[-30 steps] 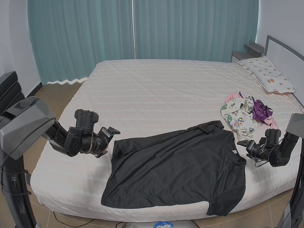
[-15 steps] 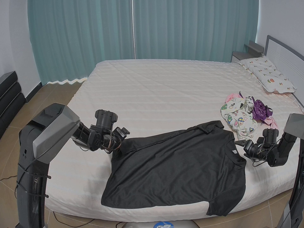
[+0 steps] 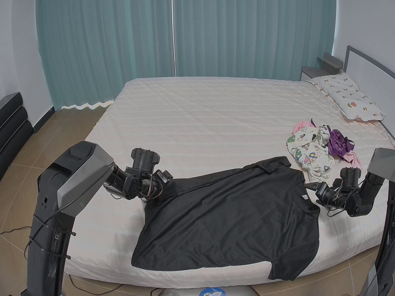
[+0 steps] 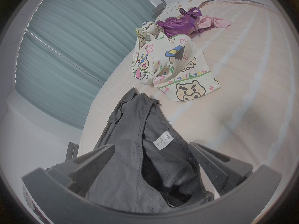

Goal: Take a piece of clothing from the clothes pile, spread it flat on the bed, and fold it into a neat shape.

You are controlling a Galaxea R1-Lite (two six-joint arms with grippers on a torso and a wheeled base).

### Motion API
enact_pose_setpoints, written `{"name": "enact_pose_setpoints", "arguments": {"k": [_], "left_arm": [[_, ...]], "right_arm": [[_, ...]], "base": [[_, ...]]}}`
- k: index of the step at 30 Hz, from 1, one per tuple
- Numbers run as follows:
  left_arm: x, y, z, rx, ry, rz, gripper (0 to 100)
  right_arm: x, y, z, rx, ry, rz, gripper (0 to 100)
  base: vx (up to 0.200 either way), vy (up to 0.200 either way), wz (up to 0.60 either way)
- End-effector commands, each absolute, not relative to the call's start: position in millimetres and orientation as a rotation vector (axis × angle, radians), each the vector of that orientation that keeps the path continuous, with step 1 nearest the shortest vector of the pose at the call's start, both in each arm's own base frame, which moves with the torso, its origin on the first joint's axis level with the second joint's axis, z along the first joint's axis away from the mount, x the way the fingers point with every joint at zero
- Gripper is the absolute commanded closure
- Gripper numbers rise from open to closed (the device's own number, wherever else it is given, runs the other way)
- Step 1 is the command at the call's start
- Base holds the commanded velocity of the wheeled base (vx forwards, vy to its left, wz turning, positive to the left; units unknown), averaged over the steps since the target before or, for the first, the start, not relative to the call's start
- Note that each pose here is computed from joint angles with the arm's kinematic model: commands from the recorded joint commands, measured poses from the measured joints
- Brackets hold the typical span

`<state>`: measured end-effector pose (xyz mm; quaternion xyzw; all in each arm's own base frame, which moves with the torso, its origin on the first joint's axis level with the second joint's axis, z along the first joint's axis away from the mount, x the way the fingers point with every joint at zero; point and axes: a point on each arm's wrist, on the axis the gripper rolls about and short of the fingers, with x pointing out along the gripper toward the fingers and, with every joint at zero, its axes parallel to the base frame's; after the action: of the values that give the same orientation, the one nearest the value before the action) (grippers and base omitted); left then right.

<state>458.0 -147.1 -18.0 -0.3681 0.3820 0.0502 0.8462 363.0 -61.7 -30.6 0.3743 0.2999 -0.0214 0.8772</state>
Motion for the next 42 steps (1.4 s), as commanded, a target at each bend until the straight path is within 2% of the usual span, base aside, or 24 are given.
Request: {"name": "enact_pose_setpoints", "arguments": {"k": [1, 2, 9, 20, 27, 32, 37, 38, 42], "left_arm": [[459.4, -149.5, -21.5, -0.766, 0.814, 0.104, 0], [460.3, -149.8, -22.2, -0.76, 0.819, 0.105, 100], [466.2, -150.6, -19.8, -0.752, 0.821, 0.125, 100], [494.0, -135.7, 10.5, -0.778, 0.636, 0.187, 100], [515.4, -115.6, 0.0, -0.807, 0.591, 0.217, 100], [522.3, -113.9, -17.6, -0.805, 0.627, 0.247, 100], [525.4, -111.3, -15.9, -0.846, 0.63, 0.266, 100], [526.1, -109.1, -15.6, -0.853, 0.628, 0.264, 0], [528.3, -100.3, -14.2, -0.867, 0.614, 0.276, 0]], "right_arm": [[363.8, -61.8, -32.1, 0.781, 0.627, -0.046, 0], [364.2, -61.8, -31.8, 0.781, 0.625, -0.045, 0], [364.1, -62.4, -31.8, 0.781, 0.625, -0.046, 0], [364.2, -62.5, -31.7, 0.78, 0.623, -0.049, 0], [364.1, -62.5, -32.3, 0.782, 0.624, -0.05, 0], [364.1, -62.5, -32.3, 0.782, 0.624, -0.05, 0], [364.3, -61.9, -32.9, 0.78, 0.62, -0.047, 0], [364.9, -62.0, -32.1, 0.779, 0.606, -0.042, 0], [367.4, -62.5, -25.0, 0.819, 0.55, -0.039, 0]], "base": [[0.0, 0.0, 0.0], [0.0, 0.0, 0.0], [0.0, 0.0, 0.0], [0.0, 0.0, 0.0], [0.0, 0.0, 0.0], [0.0, 0.0, 0.0], [0.0, 0.0, 0.0], [0.0, 0.0, 0.0], [0.0, 0.0, 0.0]]}}
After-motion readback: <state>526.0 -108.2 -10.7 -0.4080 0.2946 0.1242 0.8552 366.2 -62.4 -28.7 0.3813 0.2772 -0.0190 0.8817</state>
